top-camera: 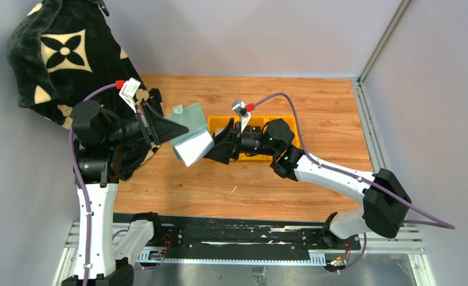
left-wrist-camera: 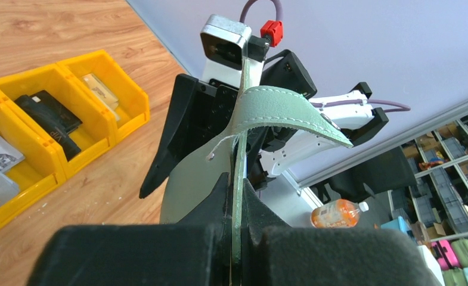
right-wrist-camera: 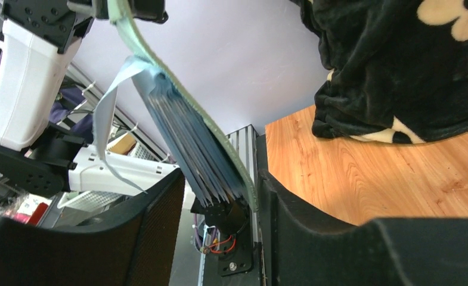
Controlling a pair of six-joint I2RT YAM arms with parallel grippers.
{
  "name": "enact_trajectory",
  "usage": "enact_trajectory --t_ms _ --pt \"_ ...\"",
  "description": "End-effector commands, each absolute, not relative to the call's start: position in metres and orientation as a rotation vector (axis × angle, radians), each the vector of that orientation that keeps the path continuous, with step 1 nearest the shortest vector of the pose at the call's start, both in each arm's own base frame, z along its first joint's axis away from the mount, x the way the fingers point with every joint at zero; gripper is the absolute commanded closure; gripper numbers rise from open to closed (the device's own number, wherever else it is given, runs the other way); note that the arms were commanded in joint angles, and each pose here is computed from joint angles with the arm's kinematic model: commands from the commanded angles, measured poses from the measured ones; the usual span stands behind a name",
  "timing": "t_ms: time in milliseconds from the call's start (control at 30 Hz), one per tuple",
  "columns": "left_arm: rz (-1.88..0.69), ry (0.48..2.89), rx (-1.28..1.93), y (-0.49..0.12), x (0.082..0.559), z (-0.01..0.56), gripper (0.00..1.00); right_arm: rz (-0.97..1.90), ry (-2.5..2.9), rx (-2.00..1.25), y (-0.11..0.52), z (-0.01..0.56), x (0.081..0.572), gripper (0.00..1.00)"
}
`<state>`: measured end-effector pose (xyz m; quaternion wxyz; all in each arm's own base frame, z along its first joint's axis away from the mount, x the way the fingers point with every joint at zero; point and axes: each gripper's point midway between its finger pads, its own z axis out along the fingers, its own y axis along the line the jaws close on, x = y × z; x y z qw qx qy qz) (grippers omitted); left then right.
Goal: Take the credit cards out of the card holder
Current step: Open the card holder at the center of the board.
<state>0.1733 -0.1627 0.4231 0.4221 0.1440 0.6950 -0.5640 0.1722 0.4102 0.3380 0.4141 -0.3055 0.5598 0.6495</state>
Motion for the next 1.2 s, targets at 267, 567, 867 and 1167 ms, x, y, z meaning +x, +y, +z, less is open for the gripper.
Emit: enact_trajectory --t_ms 267,567,867,1167 --pt "-1.476 1.774 0.362 -0.166 0.163 0.413 1.0 1.573 1.285 -0.743 0.407 0.386 0.187 0.28" --pt "-1.484 1.793 0.348 -0.166 0.164 0.404 1.0 1.646 1.201 -0.794 0.411 0.41 0.176 0.28" --pt "-1.463 1.777 0.389 -0.166 0.16 0.403 0.99 1.728 1.236 -0.789 0.416 0.413 0.173 0.8" --pt "-1.175 1.725 0.528 -0.155 0.165 0.406 0.16 1.81 1.338 -0.733 0.406 0.406 0.179 1.0"
